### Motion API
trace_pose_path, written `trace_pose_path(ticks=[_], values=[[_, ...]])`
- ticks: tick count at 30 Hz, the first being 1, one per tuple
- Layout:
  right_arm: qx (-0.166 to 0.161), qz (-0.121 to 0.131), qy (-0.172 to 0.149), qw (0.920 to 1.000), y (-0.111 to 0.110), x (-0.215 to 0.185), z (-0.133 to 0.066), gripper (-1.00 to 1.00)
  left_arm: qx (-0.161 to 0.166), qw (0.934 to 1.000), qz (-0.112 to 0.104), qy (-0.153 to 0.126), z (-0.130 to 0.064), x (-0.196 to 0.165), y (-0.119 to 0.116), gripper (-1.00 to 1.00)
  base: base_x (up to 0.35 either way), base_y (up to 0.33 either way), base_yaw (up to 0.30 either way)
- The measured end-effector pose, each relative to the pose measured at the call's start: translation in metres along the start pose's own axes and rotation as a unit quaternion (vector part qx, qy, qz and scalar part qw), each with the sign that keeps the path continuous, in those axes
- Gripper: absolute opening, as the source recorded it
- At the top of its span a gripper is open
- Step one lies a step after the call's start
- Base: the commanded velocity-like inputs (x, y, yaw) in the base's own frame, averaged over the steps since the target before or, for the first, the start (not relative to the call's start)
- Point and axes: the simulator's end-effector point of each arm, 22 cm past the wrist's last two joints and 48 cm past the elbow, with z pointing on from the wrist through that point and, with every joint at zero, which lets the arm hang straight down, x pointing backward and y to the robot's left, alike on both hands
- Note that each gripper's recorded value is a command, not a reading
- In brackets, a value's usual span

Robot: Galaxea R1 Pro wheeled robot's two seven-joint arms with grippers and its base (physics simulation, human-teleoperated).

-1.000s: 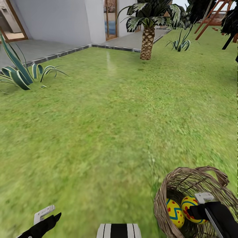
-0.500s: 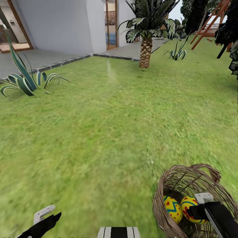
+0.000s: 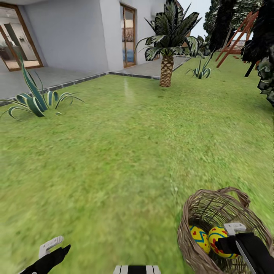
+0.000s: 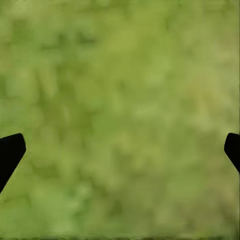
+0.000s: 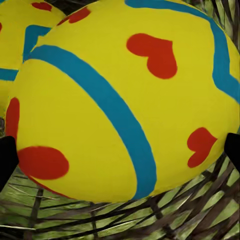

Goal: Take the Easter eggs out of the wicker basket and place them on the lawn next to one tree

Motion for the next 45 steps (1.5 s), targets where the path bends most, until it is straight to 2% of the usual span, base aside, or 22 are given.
trace_pose_path(ticks=[11, 14, 18, 25, 32, 45], values=[[-0.005, 0.006, -0.018, 0.9998, -0.002, -0.012, -0.017, -1.00, 0.008, 0.9998, -0.002, -0.016, -0.011, -0.016, -0.007, 1.00, -0.011, 0.007, -0.061], [-0.006, 0.004, -0.017, 0.9998, -0.002, -0.014, -0.023, -1.00, 0.008, 0.9998, -0.002, -0.016, -0.016, -0.020, -0.009, 1.00, 0.000, 0.000, -0.128], [-0.009, -0.012, -0.015, 0.9998, 0.005, -0.018, -0.030, -1.00, 0.008, 0.9998, -0.002, -0.016, -0.023, -0.026, -0.011, 1.00, 0.000, 0.000, -0.008], [-0.009, -0.013, -0.014, 0.9998, 0.002, -0.024, -0.044, -1.00, 0.008, 0.9999, -0.002, -0.015, -0.034, -0.036, -0.015, 1.00, -0.199, 0.000, 0.000], [-0.009, -0.013, -0.015, 0.9998, -0.001, -0.031, -0.058, -1.00, 0.014, 0.9998, -0.008, -0.011, -0.045, -0.038, -0.029, 1.00, -0.009, 0.000, 0.000], [-0.013, -0.011, -0.015, 0.9997, -0.001, -0.043, -0.084, -1.00, 0.014, 0.9998, -0.010, -0.011, -0.067, -0.056, -0.037, 1.00, 0.000, 0.000, 0.000]])
